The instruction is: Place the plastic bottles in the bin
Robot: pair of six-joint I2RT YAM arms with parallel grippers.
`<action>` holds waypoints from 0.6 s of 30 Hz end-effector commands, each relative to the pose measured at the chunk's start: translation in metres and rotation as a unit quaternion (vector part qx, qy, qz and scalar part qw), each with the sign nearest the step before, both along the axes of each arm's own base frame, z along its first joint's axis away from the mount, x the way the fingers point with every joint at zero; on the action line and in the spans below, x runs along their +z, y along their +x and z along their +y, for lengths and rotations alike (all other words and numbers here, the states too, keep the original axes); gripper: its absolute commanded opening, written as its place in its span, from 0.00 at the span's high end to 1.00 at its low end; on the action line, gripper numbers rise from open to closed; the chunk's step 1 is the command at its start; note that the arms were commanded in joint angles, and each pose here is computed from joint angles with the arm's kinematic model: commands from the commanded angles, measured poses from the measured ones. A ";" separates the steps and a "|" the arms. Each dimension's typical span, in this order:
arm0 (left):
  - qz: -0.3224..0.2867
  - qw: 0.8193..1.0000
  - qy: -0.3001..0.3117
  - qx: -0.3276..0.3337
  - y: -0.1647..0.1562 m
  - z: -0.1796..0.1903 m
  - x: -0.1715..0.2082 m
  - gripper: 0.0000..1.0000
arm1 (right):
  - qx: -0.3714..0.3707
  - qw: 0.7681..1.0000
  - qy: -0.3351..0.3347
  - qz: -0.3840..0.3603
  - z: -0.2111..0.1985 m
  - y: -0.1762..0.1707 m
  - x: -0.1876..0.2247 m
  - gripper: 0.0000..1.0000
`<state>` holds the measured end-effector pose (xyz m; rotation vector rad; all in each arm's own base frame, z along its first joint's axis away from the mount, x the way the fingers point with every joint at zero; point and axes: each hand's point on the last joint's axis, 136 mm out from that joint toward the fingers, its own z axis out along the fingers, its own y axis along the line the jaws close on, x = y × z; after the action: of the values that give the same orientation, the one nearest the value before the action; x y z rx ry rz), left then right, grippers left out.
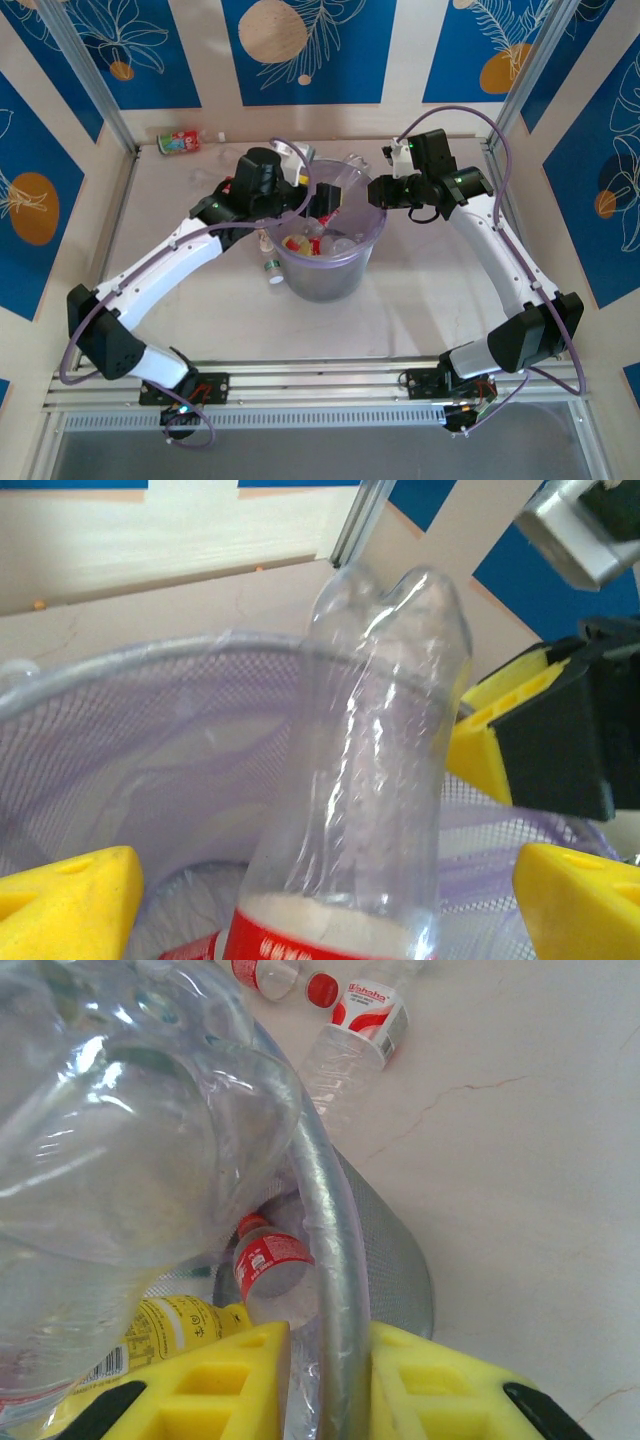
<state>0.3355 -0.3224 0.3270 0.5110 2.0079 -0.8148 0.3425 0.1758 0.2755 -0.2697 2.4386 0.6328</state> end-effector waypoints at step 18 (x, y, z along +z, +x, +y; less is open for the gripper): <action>0.031 0.999 0.015 -0.030 0.001 -0.018 -0.029 0.51 | 0.014 1.000 0.014 -0.015 0.005 0.002 0.012 0.76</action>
<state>0.3452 -0.3392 0.2901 0.5563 2.1165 -0.8092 0.3426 0.1757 0.2758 -0.2691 2.4377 0.6362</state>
